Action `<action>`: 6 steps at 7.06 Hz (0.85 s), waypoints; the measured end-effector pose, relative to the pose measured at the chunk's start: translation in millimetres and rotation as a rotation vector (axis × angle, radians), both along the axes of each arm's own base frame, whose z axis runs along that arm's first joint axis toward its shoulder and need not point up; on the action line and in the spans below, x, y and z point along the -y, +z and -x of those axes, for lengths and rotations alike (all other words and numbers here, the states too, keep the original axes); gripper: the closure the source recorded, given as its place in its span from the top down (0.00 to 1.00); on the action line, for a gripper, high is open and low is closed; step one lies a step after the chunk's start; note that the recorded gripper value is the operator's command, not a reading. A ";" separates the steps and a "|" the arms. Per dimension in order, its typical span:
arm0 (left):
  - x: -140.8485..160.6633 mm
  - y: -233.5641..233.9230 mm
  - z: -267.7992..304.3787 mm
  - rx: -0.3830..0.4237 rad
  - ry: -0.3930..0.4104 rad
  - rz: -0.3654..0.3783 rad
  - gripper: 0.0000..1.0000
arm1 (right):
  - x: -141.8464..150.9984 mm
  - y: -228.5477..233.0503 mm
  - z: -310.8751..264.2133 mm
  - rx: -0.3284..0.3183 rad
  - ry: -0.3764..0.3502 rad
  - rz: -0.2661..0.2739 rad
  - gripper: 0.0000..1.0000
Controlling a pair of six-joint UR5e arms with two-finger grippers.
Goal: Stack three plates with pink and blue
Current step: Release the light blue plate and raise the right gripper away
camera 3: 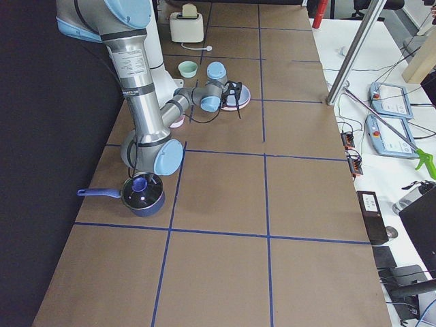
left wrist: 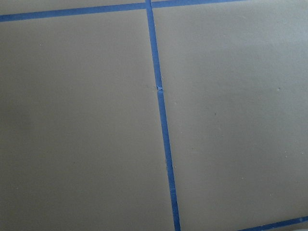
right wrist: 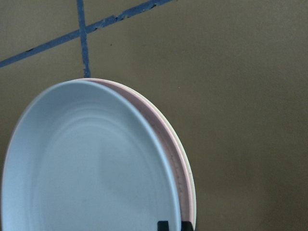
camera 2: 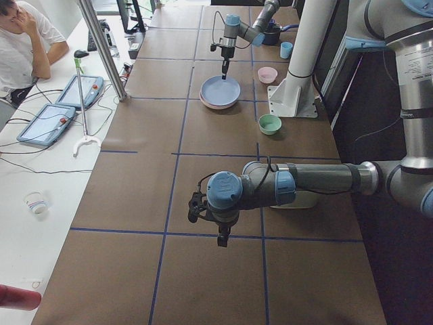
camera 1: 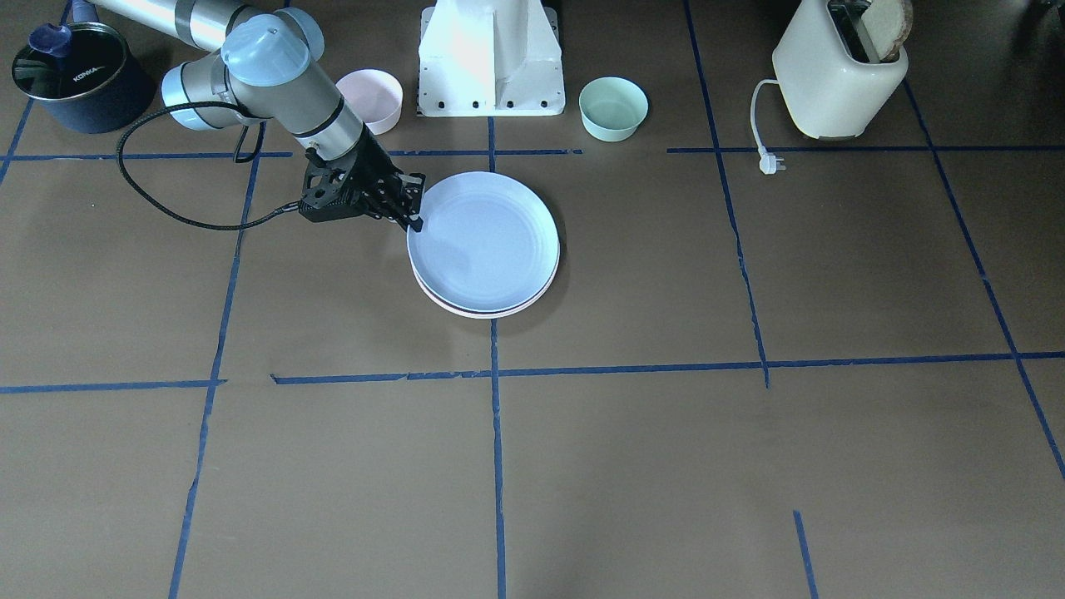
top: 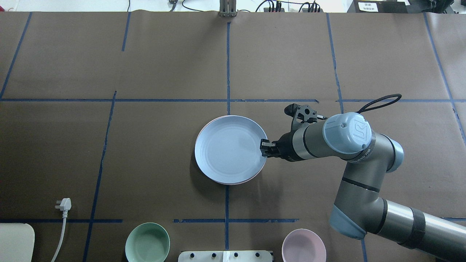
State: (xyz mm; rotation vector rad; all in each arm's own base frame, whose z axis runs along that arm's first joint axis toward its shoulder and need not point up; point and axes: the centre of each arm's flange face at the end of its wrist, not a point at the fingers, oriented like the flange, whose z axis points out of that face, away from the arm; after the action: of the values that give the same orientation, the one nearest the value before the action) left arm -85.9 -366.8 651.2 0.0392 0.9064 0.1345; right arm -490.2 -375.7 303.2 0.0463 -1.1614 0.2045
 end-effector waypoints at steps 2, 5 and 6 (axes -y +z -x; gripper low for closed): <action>1.8 -1.9 -0.3 0.000 0.000 -0.004 1.00 | 27.7 -0.2 -18.5 -0.043 -0.011 0.029 1.00; 12.9 -8.5 1.0 0.018 0.004 -0.019 1.00 | 122.8 4.7 -111.8 -0.185 -0.080 -0.011 1.00; 21.7 -12.6 0.7 0.053 0.018 -0.028 1.00 | 158.2 23.1 -166.3 -0.247 -0.115 -0.049 1.00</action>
State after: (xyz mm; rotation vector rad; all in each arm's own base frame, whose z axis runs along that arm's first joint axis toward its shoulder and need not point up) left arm -86.6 -388.6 638.6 0.0536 0.8526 0.1642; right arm -323.9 -533.9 326.2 0.0464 -0.9197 0.0659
